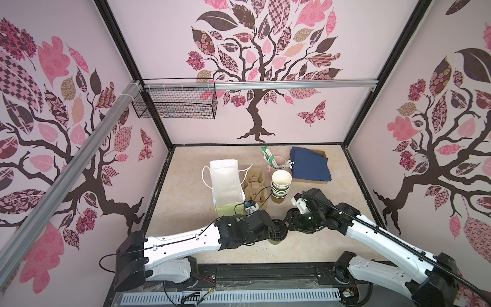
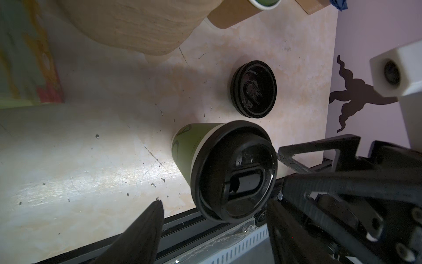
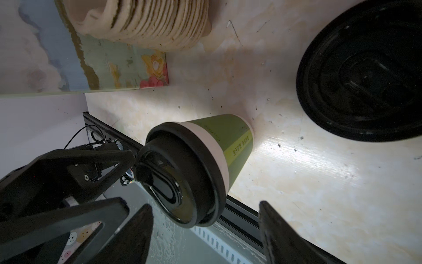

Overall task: Pack a coffee takeout order
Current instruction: Close the lid on the coffee cup.

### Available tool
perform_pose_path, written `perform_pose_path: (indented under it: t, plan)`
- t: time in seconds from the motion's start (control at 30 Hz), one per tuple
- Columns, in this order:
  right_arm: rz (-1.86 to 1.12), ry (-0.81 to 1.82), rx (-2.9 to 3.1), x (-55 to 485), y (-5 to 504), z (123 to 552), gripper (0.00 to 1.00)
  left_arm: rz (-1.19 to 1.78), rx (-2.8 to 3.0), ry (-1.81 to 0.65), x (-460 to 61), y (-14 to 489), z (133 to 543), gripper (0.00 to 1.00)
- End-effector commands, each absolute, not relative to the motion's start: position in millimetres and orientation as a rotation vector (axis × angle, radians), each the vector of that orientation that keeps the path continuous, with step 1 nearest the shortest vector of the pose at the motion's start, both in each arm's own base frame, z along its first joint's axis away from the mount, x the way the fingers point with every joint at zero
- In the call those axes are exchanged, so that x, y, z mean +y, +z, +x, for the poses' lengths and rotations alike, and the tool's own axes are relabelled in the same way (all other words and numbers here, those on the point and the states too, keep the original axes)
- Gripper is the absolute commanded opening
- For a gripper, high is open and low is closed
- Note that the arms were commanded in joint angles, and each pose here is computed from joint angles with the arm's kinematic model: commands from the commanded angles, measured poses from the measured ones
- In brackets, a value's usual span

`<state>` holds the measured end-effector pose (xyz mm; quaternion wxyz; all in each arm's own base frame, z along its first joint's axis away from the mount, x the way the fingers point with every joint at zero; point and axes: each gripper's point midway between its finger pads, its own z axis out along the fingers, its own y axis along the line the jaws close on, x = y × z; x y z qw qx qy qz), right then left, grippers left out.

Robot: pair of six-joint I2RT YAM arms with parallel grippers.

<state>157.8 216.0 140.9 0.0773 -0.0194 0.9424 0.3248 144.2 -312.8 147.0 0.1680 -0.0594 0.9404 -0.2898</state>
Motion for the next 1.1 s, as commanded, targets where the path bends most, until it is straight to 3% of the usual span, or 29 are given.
perform_pose_path:
  t: [0.0, 0.63, 1.07]
  plan:
    - [-0.031, 0.939, 2.835, 214, 138, 160, 0.76, -0.115, 2.691, -0.834, -319, 140, 145, 0.75]
    - [0.034, 0.887, 2.861, 204, 126, 156, 0.77, -0.117, 2.737, -0.748, -315, 119, 144, 0.74]
    - [0.026, 0.903, 2.855, 206, 129, 157, 0.76, -0.166, 2.774, -0.642, -303, 100, 143, 0.67]
